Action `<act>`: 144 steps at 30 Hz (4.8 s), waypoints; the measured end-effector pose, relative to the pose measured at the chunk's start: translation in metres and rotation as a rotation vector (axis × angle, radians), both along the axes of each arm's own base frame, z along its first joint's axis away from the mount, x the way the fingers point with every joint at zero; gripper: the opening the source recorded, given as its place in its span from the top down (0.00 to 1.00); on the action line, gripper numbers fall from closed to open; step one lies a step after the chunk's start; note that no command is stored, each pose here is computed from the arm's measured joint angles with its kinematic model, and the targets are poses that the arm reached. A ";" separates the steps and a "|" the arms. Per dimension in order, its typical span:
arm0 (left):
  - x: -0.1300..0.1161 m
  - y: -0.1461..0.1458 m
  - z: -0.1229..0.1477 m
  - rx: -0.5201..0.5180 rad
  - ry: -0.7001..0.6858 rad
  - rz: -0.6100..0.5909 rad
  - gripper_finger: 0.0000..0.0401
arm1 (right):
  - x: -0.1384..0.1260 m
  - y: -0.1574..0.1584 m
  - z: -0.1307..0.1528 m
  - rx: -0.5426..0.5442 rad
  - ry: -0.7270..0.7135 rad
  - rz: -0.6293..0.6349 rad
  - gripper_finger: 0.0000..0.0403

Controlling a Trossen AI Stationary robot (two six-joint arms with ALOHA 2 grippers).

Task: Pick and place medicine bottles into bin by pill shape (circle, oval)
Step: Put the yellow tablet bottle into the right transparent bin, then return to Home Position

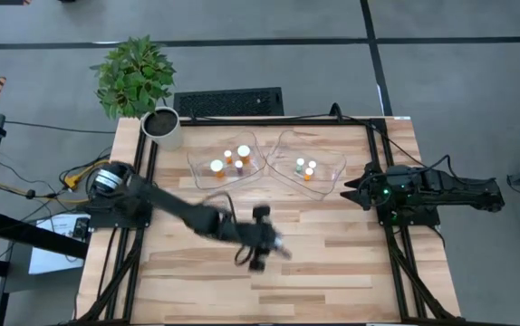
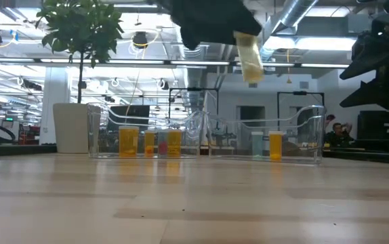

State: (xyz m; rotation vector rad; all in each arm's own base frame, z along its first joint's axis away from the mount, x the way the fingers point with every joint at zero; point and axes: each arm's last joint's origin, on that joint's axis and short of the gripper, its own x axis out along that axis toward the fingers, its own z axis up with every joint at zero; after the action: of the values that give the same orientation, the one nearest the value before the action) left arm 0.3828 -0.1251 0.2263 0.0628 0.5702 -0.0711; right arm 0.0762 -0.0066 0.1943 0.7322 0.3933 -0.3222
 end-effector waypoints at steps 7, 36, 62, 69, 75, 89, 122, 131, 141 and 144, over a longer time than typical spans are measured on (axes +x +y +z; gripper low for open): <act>0.016 0.093 0.035 0.015 -0.180 0.302 0.69 | 0.000 0.000 0.000 0.000 -0.001 0.000 0.17; 0.082 0.193 -0.034 -0.001 -0.024 0.505 0.69 | 0.000 0.000 0.000 -0.004 0.000 0.001 0.17; 0.092 0.200 -0.064 -0.052 -0.013 0.538 0.69 | 0.000 0.000 0.000 -0.010 0.000 0.005 0.17; 0.092 0.201 -0.063 -0.043 -0.003 0.536 0.69 | 0.000 0.000 0.000 -0.010 0.001 0.005 0.17; 0.092 0.201 -0.063 -0.053 0.000 0.517 0.69 | 0.000 0.000 0.000 -0.011 0.001 0.005 0.17; 0.092 0.201 -0.062 -0.053 0.000 0.516 0.68 | 0.000 0.000 0.000 -0.011 0.001 0.005 0.17; 0.076 0.198 -0.001 -0.093 -0.089 0.527 0.59 | 0.000 0.000 0.000 -0.010 -0.004 0.004 0.17; 0.028 0.171 0.112 -0.181 -0.310 0.354 0.59 | 0.001 -0.002 0.004 -0.037 -0.036 -0.047 0.17; -0.086 0.139 0.202 -0.257 -0.296 0.257 0.59 | 0.007 0.000 0.019 -0.207 -0.177 0.059 0.17; -0.117 0.126 0.211 -0.237 -0.357 0.183 0.59 | 0.010 0.000 0.037 -0.354 -0.341 0.085 0.17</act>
State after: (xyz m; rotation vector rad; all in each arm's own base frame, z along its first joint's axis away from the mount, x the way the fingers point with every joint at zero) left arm 0.2653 0.0004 0.4373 -0.2043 0.2064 0.0504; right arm 0.0863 -0.0063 0.2311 0.4102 0.0401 -0.1747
